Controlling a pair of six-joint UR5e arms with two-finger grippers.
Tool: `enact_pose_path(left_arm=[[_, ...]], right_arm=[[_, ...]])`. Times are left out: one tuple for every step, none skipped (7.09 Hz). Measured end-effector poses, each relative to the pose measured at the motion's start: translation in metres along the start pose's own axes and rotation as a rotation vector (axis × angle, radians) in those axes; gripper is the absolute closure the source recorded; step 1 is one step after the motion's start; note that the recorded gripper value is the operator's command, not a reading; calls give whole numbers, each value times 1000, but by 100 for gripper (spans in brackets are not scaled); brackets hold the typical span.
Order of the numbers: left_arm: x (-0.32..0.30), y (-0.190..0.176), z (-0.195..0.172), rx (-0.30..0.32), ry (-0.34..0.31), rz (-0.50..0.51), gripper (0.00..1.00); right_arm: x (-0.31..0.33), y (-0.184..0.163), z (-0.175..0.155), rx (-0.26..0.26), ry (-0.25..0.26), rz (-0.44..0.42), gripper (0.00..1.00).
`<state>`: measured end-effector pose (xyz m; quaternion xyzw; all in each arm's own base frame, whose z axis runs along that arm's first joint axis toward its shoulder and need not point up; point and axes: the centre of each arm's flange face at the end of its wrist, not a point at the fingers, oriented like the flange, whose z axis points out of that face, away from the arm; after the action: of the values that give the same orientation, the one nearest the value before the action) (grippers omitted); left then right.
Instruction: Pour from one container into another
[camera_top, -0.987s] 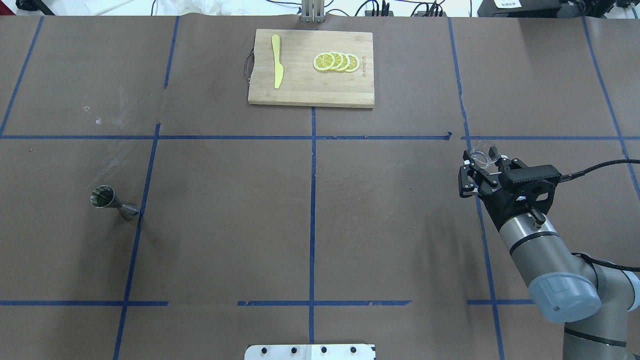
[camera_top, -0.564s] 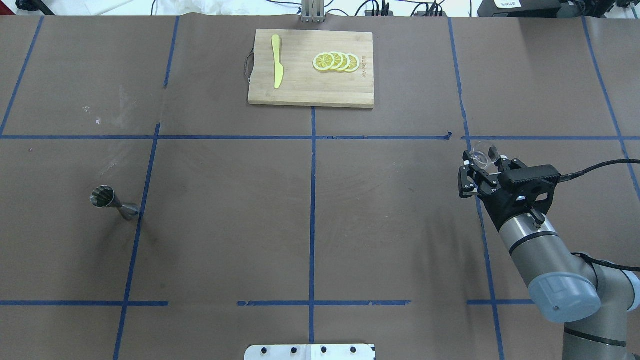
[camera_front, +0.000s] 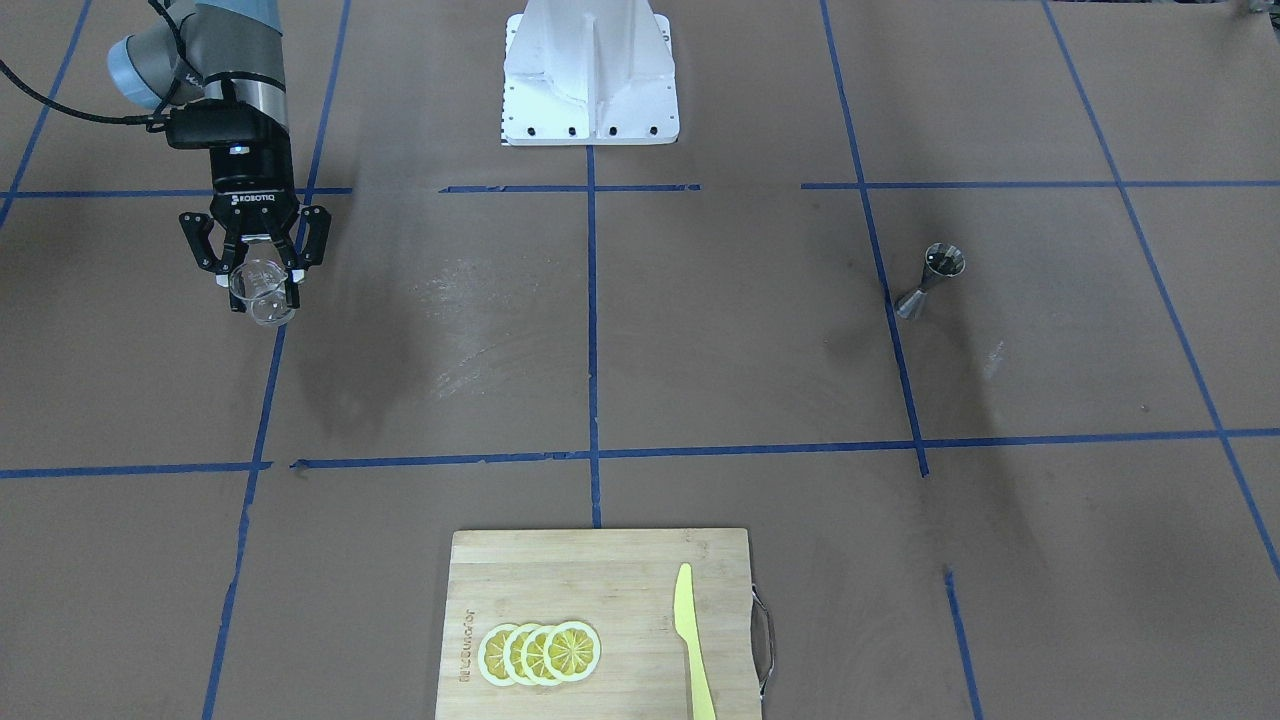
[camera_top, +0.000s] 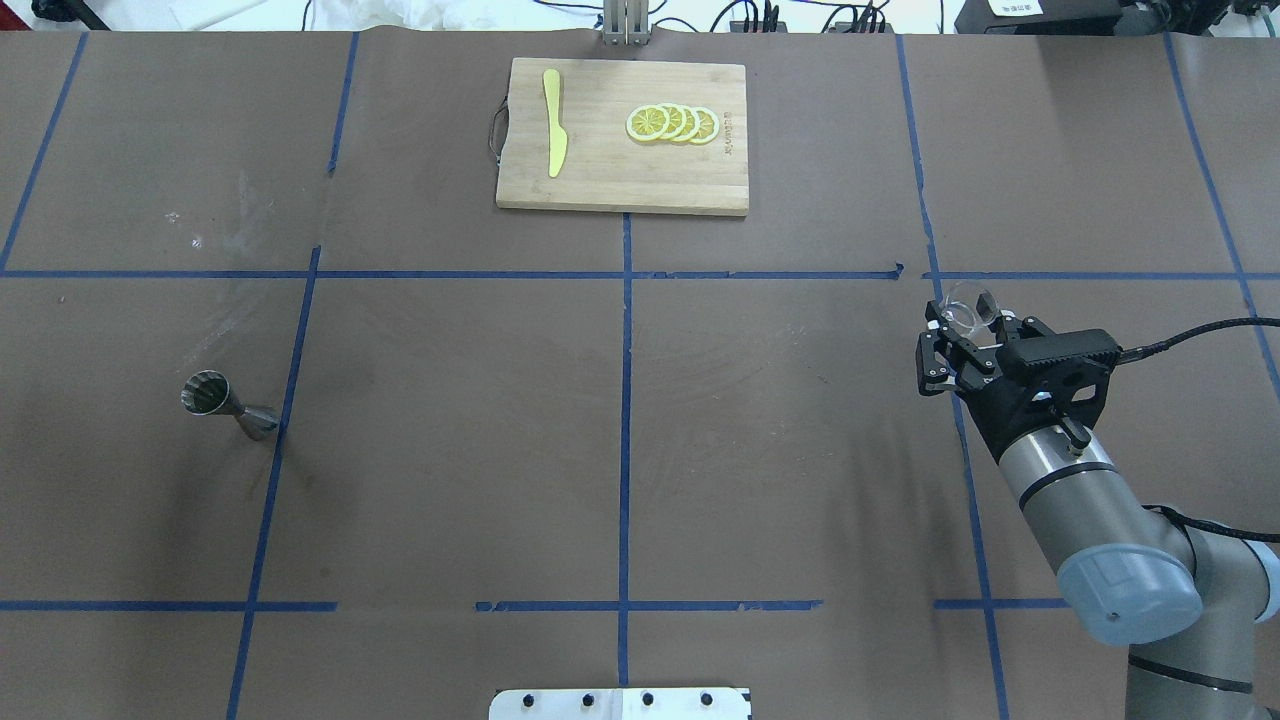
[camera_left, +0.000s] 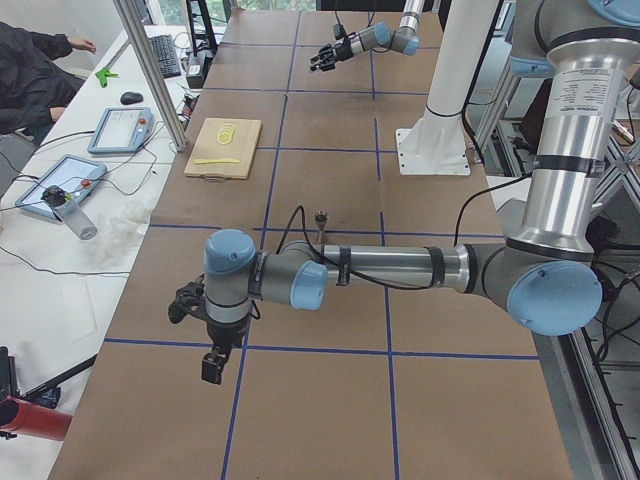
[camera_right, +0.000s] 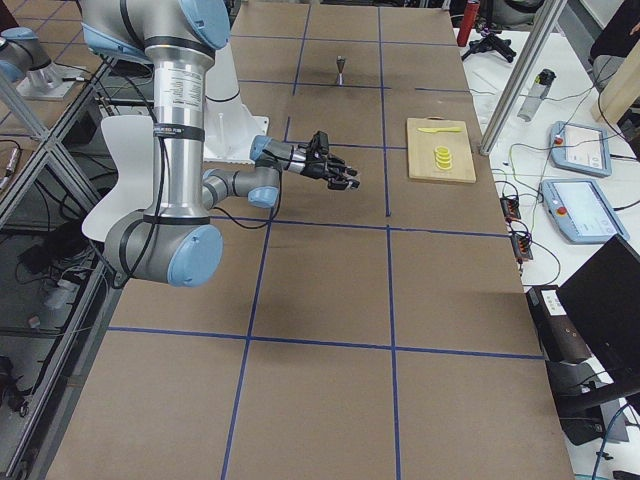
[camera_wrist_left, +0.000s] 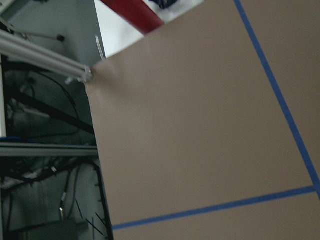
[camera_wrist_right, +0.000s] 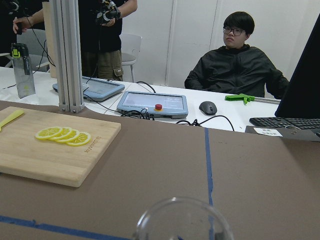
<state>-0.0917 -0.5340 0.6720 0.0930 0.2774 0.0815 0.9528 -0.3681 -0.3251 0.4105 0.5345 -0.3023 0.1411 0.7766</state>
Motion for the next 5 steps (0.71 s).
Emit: enact_pose_path(left_arm=[[1,19,11,-15,67,-18,0],[4,30,15,-18,108,-25,0],[6,34,15,-15,125,-26,0],[7,34,14,-12,131,-24,0],[8,33,13,-8,134,-21,0]], right_arm=[[0,0,0,-2,-1,0,100],[1,1,0,-12,-6,-4,100],[2,5,0,-31,-12,-10,100],[5,9,1,-44,-14,-13,100],[9,17,4,-53,-7,1,100]])
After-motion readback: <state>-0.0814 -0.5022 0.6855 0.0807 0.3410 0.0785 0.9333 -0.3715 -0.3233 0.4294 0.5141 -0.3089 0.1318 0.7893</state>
